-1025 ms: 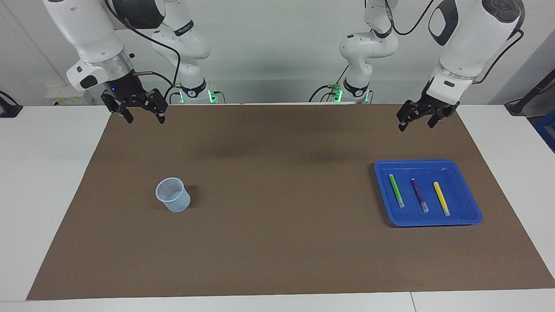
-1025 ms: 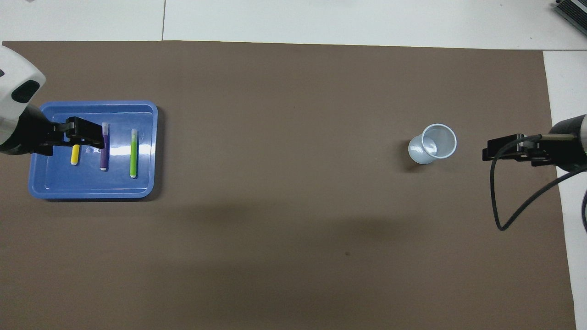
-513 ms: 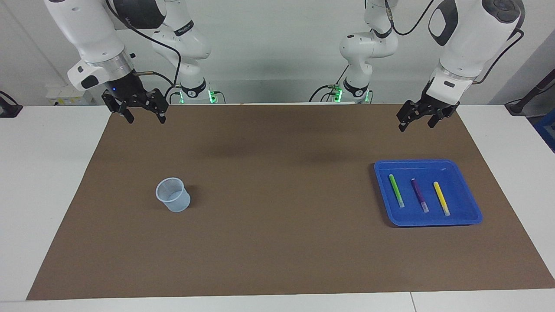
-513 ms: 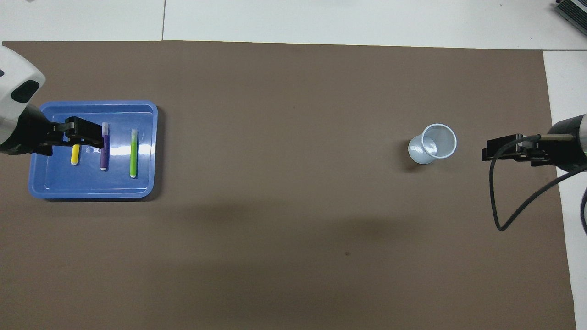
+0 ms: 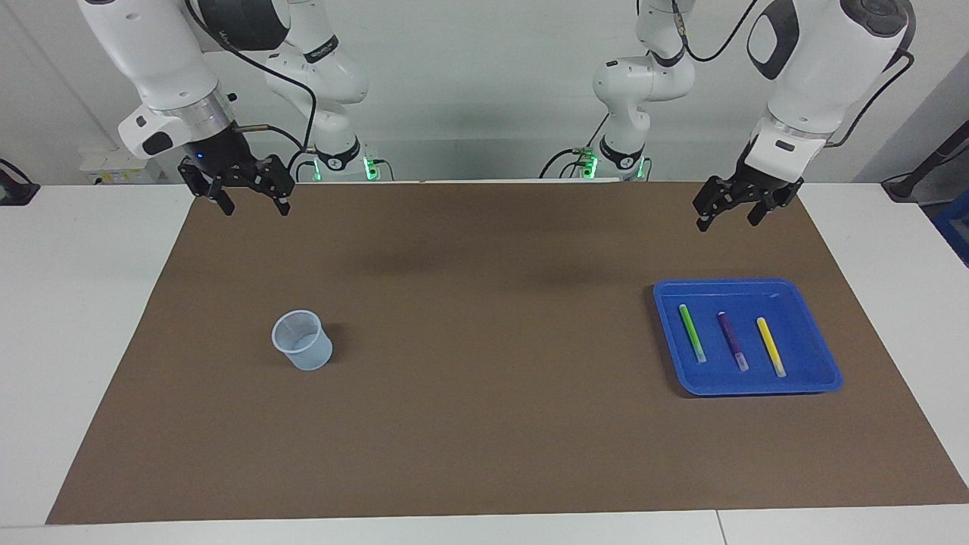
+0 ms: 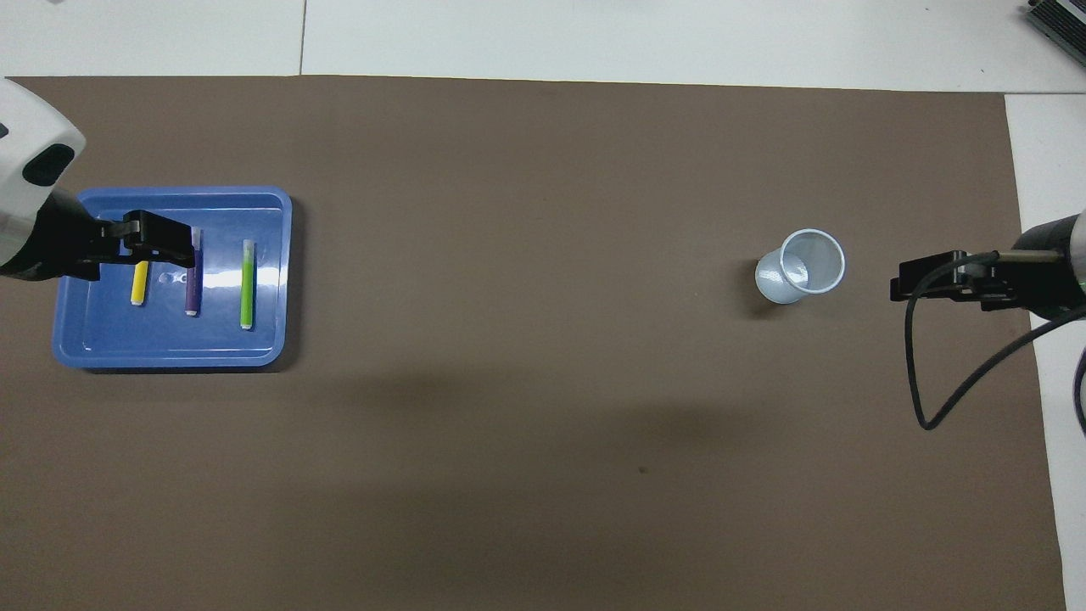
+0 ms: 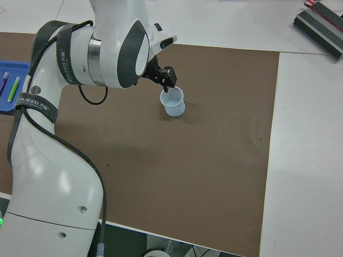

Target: Right arm passes pens to left for tray arrangement

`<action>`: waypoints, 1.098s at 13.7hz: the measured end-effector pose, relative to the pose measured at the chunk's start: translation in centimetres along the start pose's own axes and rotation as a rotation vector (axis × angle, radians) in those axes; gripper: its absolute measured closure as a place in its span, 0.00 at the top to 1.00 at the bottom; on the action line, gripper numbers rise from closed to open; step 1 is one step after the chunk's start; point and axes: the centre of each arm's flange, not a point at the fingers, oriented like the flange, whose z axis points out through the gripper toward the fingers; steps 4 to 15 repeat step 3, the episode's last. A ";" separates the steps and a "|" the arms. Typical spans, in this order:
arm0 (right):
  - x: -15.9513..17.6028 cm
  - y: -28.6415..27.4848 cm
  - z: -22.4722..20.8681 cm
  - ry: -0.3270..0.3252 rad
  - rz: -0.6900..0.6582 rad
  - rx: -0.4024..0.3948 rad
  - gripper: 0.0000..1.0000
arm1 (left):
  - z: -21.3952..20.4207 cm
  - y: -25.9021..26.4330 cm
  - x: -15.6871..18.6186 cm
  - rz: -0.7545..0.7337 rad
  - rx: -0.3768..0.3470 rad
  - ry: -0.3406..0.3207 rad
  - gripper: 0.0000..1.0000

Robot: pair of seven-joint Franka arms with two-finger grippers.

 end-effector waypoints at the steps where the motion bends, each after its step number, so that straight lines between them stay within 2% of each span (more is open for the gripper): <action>1: 0.0 0.0 0.0 -0.001 0.000 0.000 1.00 | 0.0 0.0 0.0 0.000 0.000 0.000 1.00; 15: 0.0 0.0 0.0 -0.003 0.000 0.000 1.00 | 0.0 0.0 0.0 0.000 0.000 0.001 1.00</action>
